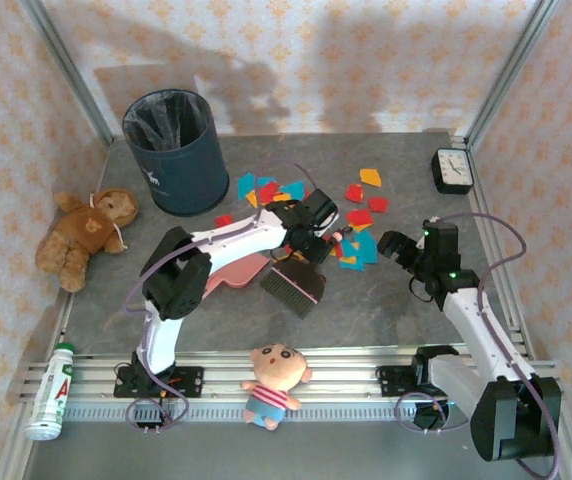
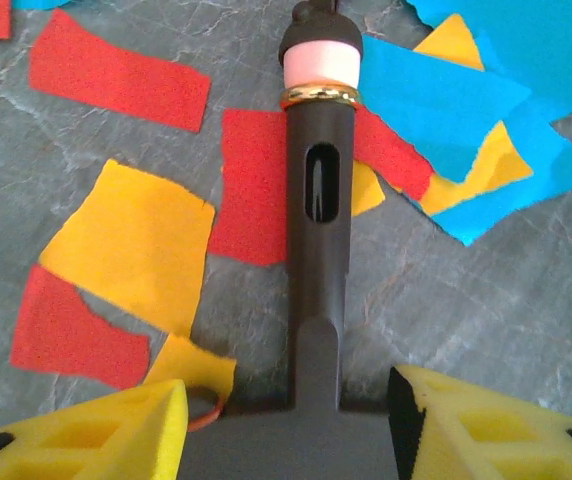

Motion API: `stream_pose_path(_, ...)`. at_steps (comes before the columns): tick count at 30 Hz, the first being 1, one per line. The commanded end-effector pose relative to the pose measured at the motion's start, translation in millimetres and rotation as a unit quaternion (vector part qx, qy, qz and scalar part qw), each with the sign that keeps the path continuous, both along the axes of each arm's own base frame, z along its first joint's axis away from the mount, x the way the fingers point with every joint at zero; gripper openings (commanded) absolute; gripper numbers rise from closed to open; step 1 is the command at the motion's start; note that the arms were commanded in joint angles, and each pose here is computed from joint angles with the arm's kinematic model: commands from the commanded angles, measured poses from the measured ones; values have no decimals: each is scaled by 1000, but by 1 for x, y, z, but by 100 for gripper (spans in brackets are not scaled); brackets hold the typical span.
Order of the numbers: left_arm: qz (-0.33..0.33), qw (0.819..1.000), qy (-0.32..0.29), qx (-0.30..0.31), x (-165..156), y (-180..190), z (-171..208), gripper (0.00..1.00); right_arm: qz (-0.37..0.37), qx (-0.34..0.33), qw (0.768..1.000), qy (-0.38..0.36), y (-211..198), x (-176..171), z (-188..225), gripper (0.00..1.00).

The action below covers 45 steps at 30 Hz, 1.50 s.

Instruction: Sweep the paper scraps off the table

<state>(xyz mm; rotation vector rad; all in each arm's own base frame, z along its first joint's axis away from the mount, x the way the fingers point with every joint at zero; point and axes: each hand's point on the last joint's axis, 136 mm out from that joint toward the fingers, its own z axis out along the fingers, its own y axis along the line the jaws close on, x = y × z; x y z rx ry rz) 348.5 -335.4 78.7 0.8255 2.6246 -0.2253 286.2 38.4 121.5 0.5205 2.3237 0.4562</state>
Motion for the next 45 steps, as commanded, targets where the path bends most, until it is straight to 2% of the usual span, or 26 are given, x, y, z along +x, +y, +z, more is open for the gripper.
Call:
stream_pose_path(1, -22, 999, 24, 20, -4, 0, -6, 52, 0, 2, 1000, 13, 2, -4, -6, 99)
stream_pose_path(10, -39, 997, 56, 32, -1, -12, -28, 46, 0, 3, 1000, 20, 2, -3, -9, 99)
stream_pose_path(28, -49, 991, 84, 89, -12, -3, -63, 37, -2, 3, 999, 32, 2, -2, -17, 99)
stream_pose_path(32, -53, 990, 91, 98, -16, -2, -70, 33, -2, 3, 999, 34, 2, -2, -18, 99)
stream_pose_path(35, -53, 989, 92, 102, -17, -1, -70, 23, -1, 4, 999, 35, 2, -2, -18, 99)
stream_pose_path(38, -53, 990, 85, 98, -17, -1, -65, 19, -2, 6, 999, 35, 3, -2, -17, 99)
stream_pose_path(45, -43, 996, 48, 64, -14, -3, -39, 18, 15, 41, 998, 35, 16, 3, -12, 100)
